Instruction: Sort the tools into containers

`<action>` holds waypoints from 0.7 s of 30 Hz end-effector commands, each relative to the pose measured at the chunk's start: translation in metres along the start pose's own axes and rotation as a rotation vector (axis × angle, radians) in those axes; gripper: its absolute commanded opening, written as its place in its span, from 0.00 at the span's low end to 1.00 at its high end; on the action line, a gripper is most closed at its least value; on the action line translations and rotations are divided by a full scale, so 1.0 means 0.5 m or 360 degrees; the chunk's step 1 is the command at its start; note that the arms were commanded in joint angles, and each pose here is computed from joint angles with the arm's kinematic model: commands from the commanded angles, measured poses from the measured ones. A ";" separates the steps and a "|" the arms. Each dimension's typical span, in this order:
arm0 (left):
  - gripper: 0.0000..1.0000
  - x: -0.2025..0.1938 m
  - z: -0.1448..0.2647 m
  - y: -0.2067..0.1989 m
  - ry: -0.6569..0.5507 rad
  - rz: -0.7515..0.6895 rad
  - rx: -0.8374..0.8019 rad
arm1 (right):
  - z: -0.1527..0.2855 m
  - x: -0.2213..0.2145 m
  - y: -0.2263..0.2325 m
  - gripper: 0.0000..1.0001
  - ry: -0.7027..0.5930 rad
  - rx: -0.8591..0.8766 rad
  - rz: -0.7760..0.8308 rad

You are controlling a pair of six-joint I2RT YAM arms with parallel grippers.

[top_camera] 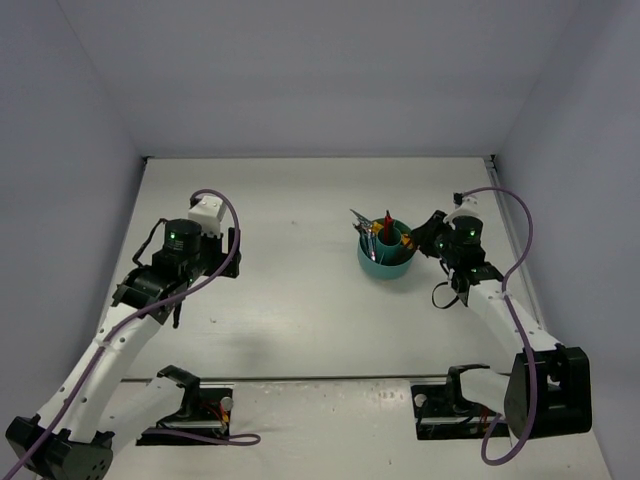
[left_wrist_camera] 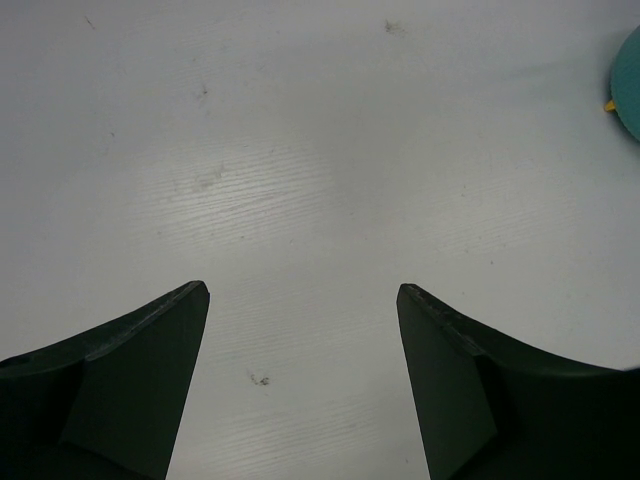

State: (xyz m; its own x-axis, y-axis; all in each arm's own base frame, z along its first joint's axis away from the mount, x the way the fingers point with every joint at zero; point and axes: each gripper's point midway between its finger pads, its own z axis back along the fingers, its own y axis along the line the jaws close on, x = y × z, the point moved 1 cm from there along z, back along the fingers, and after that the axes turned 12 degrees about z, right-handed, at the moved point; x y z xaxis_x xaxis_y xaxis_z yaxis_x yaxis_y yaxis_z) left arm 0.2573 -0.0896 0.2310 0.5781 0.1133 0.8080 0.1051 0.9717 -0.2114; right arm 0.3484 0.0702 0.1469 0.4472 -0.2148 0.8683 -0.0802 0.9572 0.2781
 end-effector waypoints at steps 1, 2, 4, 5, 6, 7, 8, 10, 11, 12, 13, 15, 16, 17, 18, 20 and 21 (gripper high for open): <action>0.73 0.039 0.007 -0.006 -0.0124 0.0022 -0.0033 | 0.005 0.058 0.009 0.32 -0.0192 0.0020 0.0031; 0.73 0.040 0.007 -0.005 -0.0129 0.0028 -0.0032 | 0.008 0.063 0.010 0.36 -0.0206 0.0021 0.0036; 0.73 0.041 0.008 -0.003 -0.0138 0.0032 -0.0031 | 0.020 0.085 0.014 0.43 -0.0259 0.0018 0.0048; 0.73 0.043 0.009 -0.003 -0.0144 0.0035 -0.0032 | 0.024 0.089 0.013 0.46 -0.0267 0.0008 0.0051; 0.73 0.044 0.010 -0.003 -0.0149 0.0038 -0.0032 | 0.029 0.095 0.012 0.48 -0.0279 -0.0002 0.0055; 0.73 0.044 0.011 -0.003 -0.0153 0.0040 -0.0032 | 0.034 0.102 0.011 0.50 -0.0296 -0.0009 0.0061; 0.73 0.046 0.013 -0.003 -0.0161 0.0041 -0.0036 | 0.040 0.109 0.012 0.52 -0.0316 -0.0014 0.0067; 0.73 0.050 0.018 -0.004 -0.0186 0.0047 -0.0043 | 0.054 0.126 0.012 0.56 -0.0358 -0.0027 0.0075; 0.73 0.052 0.019 -0.004 -0.0195 0.0047 -0.0044 | 0.058 0.130 0.010 0.58 -0.0365 -0.0043 0.0084; 0.73 0.056 0.023 -0.004 -0.0214 0.0050 -0.0046 | 0.068 0.141 0.010 0.60 -0.0396 -0.0052 0.0099; 0.73 0.061 0.029 -0.004 -0.0237 0.0053 -0.0047 | 0.078 0.152 0.008 0.62 -0.0423 -0.0075 0.0118; 0.73 0.072 0.037 -0.003 -0.0283 0.0066 -0.0043 | 0.094 0.167 0.000 0.66 -0.0450 -0.0126 0.0147; 0.73 0.076 0.042 -0.002 -0.0300 0.0072 -0.0041 | 0.103 0.181 -0.003 0.68 -0.0479 -0.0155 0.0157; 0.73 0.087 0.054 0.000 -0.0344 0.0089 -0.0034 | 0.126 0.203 -0.008 0.71 -0.0529 -0.0202 0.0189; 0.73 0.100 0.070 0.001 -0.0394 0.0102 -0.0032 | 0.149 0.219 -0.013 0.74 -0.0571 -0.0246 0.0212; 0.73 0.124 0.104 0.010 -0.0498 0.0139 0.0000 | 0.198 0.257 -0.016 0.82 -0.0679 -0.0310 0.0236; 0.73 0.132 0.119 0.018 -0.0542 0.0152 0.0026 | 0.219 0.268 -0.019 0.90 -0.0709 -0.0345 0.0243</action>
State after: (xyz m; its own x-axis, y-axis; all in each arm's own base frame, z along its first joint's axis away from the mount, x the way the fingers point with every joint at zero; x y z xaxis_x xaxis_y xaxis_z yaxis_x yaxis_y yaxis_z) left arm 0.2493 -0.0780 0.2635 0.4595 0.1728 0.8712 0.0970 0.9653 -0.2425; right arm 0.3270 0.0386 0.2263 0.2282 -0.1422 0.9632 -0.0113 0.9888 0.1486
